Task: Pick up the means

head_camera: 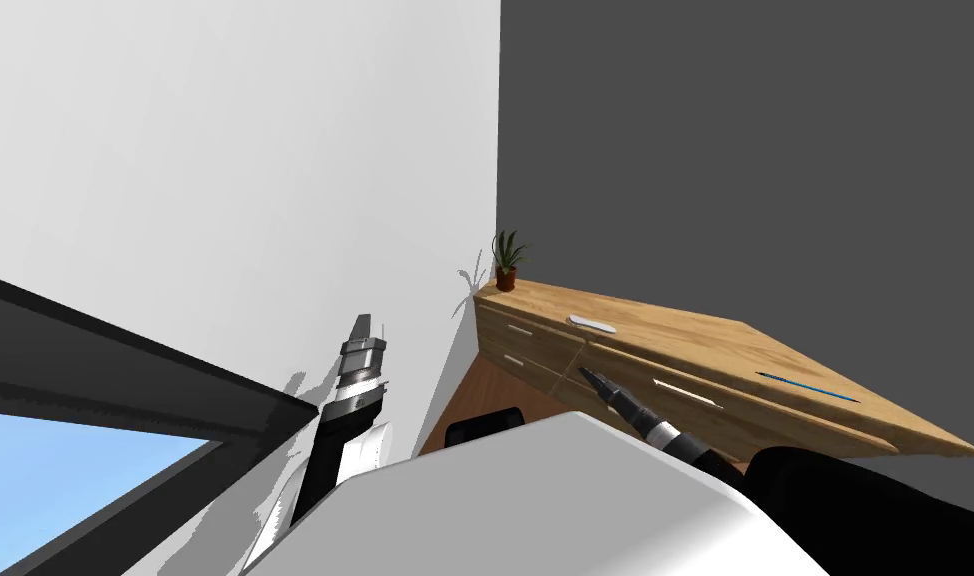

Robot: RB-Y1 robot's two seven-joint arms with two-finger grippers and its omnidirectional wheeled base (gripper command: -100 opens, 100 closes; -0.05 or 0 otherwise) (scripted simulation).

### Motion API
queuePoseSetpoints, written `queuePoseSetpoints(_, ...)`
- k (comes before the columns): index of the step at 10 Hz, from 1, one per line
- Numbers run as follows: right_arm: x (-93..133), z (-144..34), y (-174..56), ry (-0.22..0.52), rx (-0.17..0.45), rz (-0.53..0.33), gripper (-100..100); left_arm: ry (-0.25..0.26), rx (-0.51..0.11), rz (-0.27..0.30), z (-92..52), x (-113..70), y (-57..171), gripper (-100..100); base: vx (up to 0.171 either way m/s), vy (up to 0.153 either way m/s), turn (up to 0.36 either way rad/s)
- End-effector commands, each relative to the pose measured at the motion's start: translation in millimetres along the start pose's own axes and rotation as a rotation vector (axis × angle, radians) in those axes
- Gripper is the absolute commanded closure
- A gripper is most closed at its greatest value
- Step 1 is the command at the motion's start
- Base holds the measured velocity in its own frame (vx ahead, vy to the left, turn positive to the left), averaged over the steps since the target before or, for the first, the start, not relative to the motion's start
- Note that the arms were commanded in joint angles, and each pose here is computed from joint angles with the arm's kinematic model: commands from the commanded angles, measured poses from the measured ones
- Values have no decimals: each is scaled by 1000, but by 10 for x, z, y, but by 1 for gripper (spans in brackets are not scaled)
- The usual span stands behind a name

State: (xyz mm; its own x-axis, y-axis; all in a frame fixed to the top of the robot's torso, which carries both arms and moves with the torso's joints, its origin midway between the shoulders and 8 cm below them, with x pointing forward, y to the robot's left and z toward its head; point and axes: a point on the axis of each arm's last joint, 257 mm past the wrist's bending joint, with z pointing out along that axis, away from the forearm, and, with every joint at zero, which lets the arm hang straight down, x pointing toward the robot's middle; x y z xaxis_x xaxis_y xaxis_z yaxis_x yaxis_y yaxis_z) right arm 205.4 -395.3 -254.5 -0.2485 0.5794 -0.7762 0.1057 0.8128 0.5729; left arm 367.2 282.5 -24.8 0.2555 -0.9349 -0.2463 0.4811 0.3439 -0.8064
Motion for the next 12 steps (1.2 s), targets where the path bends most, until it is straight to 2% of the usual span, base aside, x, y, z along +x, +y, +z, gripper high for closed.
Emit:
queuePoseSetpoints(1,149,-227,-276,70,60,-39,-100,0,0,0,0,0,0,0,-33,-42,383)
queuePoseSetpoints(2,172,-269,-298,77,69,-37,-100,0,0,0,0,0,0,0,-29,-35,438)
queuePoseSetpoints(3,246,-426,-480,130,109,-72,-100,0,0,0,0,0,0,0,-36,-40,436)
queuePoseSetpoints(4,289,-513,-519,144,127,-68,-100,0,0,0,0,0,0,0,-30,-40,348)
queuePoseSetpoints(5,363,-708,-700,201,169,-100,-100,0,0,0,0,-1,0,0,-20,-43,382)
queuePoseSetpoints(6,394,-781,-726,213,183,-97,-100,0,0,0,0,0,0,0,-22,-38,403)
queuePoseSetpoints(7,453,-978,-892,269,222,-127,-100,0,0,0,0,-1,0,0,-40,-42,458)
queuePoseSetpoints(8,487,-1068,-917,283,238,-123,-100,0,0,0,0,0,0,0,-37,-38,385)
queuePoseSetpoints(9,532,-1269,-1068,339,274,-151,-100,0,0,0,-1,-1,1,0,-27,-38,400)
queuePoseSetpoints(10,562,-1359,-1087,352,289,-147,-100,0,0,0,0,-1,1,0,-25,-38,348)
queuePoseSetpoints(11,566,-1372,-1090,354,291,-147,-100,0,0,0,-1,-1,1,0,-12,-22,77)
queuePoseSetpoints(12,615,-1635,-1235,418,334,-170,-100,0,0,0,-1,-2,2,0,-20,-16,369)
